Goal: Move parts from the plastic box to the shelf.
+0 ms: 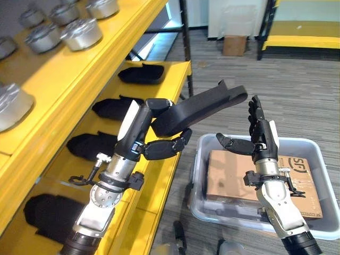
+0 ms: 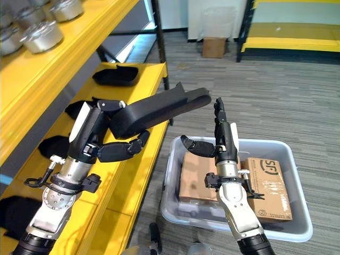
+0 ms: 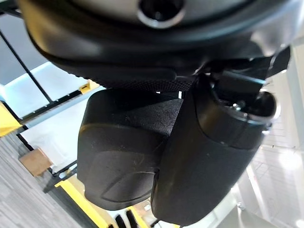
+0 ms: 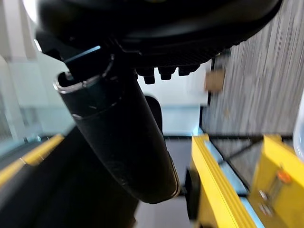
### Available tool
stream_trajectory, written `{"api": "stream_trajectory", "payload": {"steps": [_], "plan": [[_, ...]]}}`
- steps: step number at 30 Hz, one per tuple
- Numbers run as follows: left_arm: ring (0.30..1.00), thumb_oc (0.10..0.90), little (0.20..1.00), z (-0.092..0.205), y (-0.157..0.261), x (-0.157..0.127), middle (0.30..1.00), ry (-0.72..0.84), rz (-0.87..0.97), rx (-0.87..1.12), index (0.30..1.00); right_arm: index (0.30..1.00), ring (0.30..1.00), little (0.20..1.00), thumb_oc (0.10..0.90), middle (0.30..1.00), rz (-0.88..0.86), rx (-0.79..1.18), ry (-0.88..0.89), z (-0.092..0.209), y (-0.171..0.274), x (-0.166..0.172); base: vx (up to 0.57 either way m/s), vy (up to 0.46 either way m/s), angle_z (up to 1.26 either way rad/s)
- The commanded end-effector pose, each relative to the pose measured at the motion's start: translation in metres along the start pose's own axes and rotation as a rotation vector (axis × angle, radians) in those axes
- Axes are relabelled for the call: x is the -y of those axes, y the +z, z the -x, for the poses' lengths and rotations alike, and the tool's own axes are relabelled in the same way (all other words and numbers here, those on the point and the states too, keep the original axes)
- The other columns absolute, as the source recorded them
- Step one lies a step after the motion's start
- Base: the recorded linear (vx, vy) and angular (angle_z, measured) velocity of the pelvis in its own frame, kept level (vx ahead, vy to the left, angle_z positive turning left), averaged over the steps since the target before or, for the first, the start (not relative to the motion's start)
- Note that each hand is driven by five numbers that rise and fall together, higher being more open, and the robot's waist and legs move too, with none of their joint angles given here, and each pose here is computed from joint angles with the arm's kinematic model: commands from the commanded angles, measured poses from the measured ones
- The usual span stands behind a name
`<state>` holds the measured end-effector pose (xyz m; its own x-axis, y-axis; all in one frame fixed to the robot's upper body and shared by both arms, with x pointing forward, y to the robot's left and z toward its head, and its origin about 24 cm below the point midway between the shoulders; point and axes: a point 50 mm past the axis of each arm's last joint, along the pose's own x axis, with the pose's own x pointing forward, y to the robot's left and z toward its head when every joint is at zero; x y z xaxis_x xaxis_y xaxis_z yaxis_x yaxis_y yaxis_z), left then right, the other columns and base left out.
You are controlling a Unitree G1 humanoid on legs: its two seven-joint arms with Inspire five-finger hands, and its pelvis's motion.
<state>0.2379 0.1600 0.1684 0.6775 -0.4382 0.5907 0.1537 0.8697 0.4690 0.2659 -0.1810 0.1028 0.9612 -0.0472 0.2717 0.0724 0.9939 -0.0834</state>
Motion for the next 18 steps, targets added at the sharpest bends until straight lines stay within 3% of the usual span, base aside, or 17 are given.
{"api": "stream_trajectory", "payload": {"steps": [1,9,18], "plan": [[0.3,0.4,0.3,-0.029,0.038,-0.017,0.3,0.114,0.017,0.288,0.3,1.0,1.0,1.0,0.9,1.0,-0.057,0.187,0.039,-0.014,0.031,-0.003,-0.28,0.265,0.3],[0.3,0.4,0.3,-0.051,0.056,0.017,0.3,-0.042,-0.01,0.389,0.3,1.0,1.0,1.0,0.9,1.0,-0.174,0.07,-0.053,-0.012,0.007,-0.005,-0.18,0.3,0.56],[0.3,0.4,0.3,-0.048,0.065,0.025,0.3,-0.09,-0.035,0.412,0.3,1.0,1.0,1.0,0.9,1.0,-0.135,0.088,-0.156,-0.013,0.016,-0.008,-0.18,0.217,0.07]]}}
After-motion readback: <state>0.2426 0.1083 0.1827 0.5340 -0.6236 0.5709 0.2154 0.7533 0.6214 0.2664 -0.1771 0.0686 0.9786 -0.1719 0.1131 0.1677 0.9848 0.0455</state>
